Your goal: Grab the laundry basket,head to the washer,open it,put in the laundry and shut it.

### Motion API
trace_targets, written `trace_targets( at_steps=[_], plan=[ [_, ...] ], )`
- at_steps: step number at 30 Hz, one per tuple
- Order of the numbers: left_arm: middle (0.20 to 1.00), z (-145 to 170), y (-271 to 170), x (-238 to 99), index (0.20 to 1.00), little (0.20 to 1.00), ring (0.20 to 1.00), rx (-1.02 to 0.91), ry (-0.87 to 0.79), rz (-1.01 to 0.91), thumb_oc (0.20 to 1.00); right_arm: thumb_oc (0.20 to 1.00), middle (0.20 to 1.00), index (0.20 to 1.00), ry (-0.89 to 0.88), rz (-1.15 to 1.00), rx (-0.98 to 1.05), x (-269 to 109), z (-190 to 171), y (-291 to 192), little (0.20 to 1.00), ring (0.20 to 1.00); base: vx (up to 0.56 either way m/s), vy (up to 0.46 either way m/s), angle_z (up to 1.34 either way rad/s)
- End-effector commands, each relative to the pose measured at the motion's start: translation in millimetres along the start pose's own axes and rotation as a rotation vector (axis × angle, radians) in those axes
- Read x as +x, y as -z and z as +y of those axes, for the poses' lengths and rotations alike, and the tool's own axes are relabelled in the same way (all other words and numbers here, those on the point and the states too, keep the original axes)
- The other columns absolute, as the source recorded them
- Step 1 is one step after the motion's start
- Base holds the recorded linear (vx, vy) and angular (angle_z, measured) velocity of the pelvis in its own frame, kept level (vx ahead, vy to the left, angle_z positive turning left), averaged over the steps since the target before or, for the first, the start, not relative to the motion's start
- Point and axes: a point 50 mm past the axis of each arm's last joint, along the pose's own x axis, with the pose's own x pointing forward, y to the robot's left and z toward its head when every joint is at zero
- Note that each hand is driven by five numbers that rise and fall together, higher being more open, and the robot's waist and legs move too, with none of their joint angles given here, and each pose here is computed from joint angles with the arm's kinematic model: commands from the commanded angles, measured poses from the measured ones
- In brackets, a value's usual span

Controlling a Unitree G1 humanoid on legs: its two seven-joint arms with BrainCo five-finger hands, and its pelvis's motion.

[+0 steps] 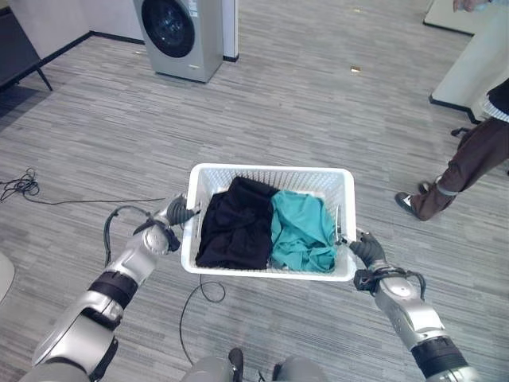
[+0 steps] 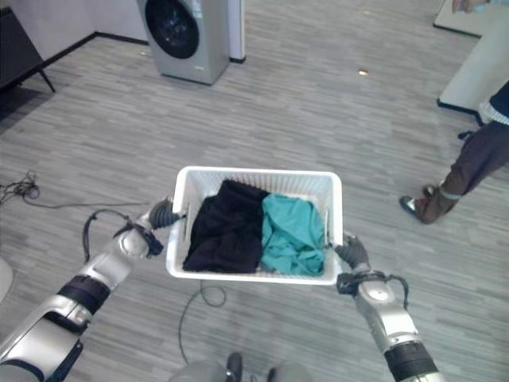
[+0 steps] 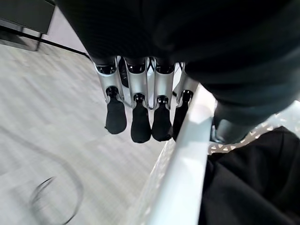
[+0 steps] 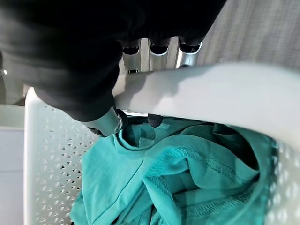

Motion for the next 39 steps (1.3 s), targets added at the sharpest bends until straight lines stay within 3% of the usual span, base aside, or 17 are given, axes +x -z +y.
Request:
trace_targets(
  at_steps=[1, 9, 15, 23, 33, 39],
  plan=[
    [0.200, 22, -40, 8, 0.200, 0.200, 0.200, -0.032, -0.090, -0.185, 0.200, 0.200, 0.200, 0.200, -0.194, -0.360, 0.019, 9, 30, -78, 0.200, 0.200, 0.64, -0.280, 0.62],
    [0.200, 12, -46, 15, 0.200, 0.200, 0.200, -0.034, -0.090, -0.185, 0.200, 0.200, 0.200, 0.200, -0.135, -0.359, 0.100, 5, 14, -70, 0.200, 0.200, 0.47, -0.242, 0.83],
    [0.200, 0, -31, 6, 0.200, 0.200, 0.200, -0.111, -0.061, -0.148, 0.200, 0.200, 0.200, 0.200, -0.049, -0.277, 0.124, 8, -7, -50, 0.200, 0.200, 0.59, -0.701, 0.01],
    [0.200, -7, -35, 10, 0.200, 0.200, 0.200, -0.119, -0.042, -0.144, 0.200, 0.200, 0.200, 0.200, -0.007, -0.272, 0.093, -2, -20, -45, 0.200, 0.200, 0.21, -0.078, -0.13],
    [0.200, -12, -21, 6, 0.200, 0.200, 0.200, -0.092, -0.015, -0.102, 0.200, 0.200, 0.200, 0.200, -0.055, -0.241, 0.144, 6, 0, -36, 0.200, 0.200, 0.40, 0.001, -0.29],
    [0.200, -10, -3, -2, 0.200, 0.200, 0.200, -0.084, -0.037, -0.058, 0.200, 0.200, 0.200, 0.200, -0.142, -0.267, 0.205, 20, 34, -43, 0.200, 0.200, 0.35, 0.014, -0.34]
  ],
)
